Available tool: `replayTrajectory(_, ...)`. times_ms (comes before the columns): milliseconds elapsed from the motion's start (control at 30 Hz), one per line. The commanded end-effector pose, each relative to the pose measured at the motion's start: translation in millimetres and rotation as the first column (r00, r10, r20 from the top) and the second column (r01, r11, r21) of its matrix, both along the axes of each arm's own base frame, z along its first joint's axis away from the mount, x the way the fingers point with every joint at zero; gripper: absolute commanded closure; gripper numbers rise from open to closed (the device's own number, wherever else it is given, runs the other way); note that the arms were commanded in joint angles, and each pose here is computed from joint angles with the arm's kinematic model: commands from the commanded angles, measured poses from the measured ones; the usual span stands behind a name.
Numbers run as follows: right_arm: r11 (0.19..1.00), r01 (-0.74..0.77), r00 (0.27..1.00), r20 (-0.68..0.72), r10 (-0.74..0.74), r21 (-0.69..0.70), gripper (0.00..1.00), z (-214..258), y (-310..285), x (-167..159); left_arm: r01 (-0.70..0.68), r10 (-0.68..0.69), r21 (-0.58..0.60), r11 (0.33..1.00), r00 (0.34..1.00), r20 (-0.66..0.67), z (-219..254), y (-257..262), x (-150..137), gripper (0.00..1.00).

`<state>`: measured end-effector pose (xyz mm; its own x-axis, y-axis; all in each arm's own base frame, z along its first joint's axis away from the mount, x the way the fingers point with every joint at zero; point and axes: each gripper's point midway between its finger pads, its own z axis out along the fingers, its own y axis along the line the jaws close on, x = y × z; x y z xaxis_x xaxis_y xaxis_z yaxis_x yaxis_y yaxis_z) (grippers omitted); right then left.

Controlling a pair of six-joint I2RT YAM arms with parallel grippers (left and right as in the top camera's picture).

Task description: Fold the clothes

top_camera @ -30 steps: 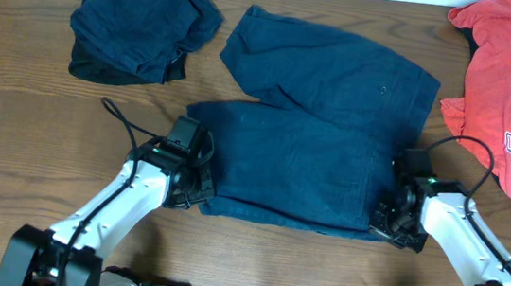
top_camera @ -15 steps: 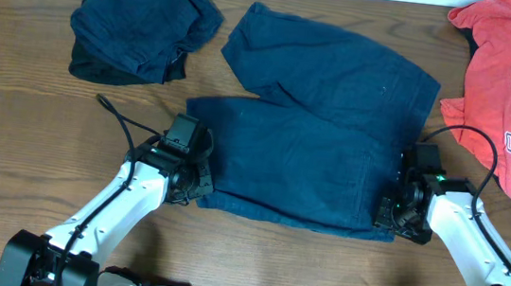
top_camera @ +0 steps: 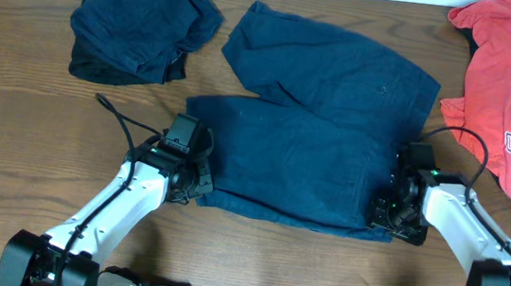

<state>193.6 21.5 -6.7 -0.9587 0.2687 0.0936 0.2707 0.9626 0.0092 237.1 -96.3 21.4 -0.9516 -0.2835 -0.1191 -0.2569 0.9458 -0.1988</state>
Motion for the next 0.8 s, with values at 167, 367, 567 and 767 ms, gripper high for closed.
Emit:
replayTrajectory(167,0.995,0.020,0.997,-0.074,-0.013,0.101,0.55,-13,15,-9,0.003,-0.003,0.010,1.000,0.999,0.038,7,2,10,0.94)
replayTrajectory(367,0.992,0.023,0.998,-0.055,-0.016,0.125,0.99,-12,19,-4,0.003,-0.004,0.011,1.000,0.999,0.038,7,2,10,0.94)
replayTrajectory(567,0.989,0.027,0.998,-0.068,-0.018,0.146,0.99,7,22,-1,0.004,-0.005,0.009,1.000,0.999,0.045,26,3,7,0.94)
replayTrajectory(767,0.987,-0.036,0.999,0.039,0.030,0.155,0.99,61,23,22,0.036,-0.033,-0.018,0.999,0.985,0.171,80,2,9,0.94)
